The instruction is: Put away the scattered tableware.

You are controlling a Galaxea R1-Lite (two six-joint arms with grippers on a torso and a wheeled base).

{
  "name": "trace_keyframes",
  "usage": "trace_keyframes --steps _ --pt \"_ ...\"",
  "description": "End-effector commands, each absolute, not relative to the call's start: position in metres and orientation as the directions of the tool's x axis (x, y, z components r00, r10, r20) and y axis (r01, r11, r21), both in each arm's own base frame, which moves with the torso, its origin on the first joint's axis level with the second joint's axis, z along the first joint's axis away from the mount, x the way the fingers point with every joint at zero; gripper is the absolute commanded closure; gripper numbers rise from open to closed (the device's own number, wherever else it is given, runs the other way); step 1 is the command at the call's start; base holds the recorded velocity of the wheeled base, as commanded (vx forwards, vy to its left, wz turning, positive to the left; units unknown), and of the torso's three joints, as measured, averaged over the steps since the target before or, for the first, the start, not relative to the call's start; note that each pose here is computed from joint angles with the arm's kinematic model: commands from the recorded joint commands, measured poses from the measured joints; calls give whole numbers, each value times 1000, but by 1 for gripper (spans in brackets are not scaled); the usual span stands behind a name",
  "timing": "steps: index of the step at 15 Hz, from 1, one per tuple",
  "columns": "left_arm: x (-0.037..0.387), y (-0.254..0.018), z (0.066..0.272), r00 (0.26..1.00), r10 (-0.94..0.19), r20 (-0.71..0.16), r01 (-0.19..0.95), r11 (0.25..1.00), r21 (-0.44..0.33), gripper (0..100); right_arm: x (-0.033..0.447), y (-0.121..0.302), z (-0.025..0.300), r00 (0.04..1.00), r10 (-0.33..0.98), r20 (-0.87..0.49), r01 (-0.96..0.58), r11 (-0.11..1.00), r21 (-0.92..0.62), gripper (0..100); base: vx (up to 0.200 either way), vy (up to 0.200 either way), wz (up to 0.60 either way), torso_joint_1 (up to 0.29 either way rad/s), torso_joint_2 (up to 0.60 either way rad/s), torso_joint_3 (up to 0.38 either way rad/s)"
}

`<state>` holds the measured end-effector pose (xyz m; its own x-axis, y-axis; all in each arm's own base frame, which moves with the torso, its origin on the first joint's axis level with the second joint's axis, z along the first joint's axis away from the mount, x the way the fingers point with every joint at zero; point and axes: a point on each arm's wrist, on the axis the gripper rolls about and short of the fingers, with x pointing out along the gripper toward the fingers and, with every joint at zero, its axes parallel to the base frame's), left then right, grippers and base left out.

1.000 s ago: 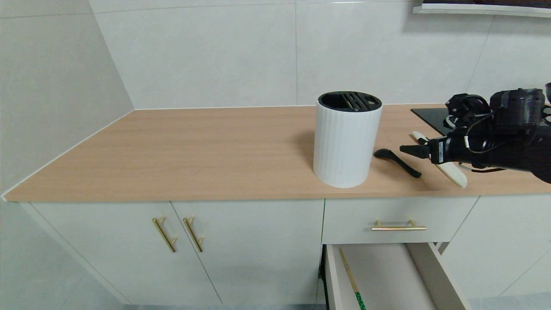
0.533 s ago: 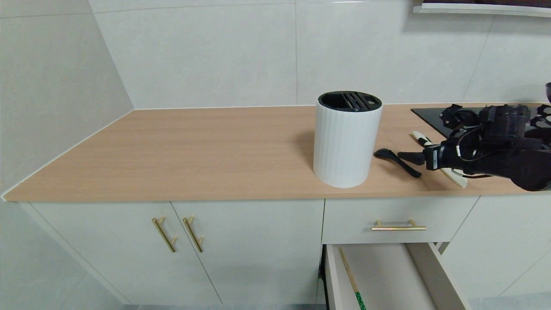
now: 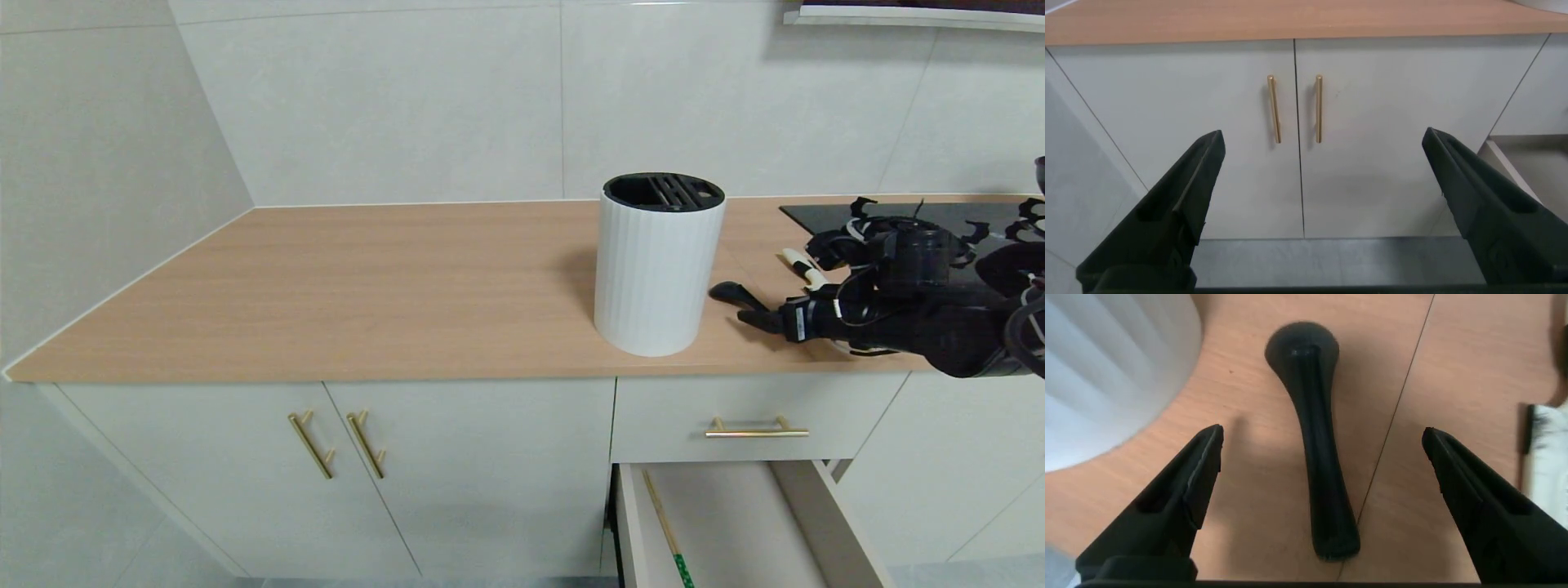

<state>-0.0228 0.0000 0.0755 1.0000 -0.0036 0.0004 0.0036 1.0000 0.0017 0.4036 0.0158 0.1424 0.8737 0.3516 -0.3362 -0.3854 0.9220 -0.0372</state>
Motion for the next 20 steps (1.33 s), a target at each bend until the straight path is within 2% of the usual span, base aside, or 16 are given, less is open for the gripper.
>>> trace_keyframes --steps 1,9,10,20 --pt "-23 0 75 1000 -5 0 5 1000 2 0 407 16 134 867 351 -354 -386 922 -30 0 0 0 0 0 0 0" --pt "-23 0 75 1000 -5 0 5 1000 2 0 408 16 134 870 346 -352 -381 924 -34 0 0 0 0 0 0 0" --pt "-23 0 75 1000 -3 0 3 1000 2 0 408 16 134 870 346 -352 -381 924 -34 100 0 0 0 0 0 0" --pt "-23 0 75 1000 -3 0 3 1000 2 0 402 26 146 880 337 -336 -374 926 -49 100 0 0 0 0 0 0"
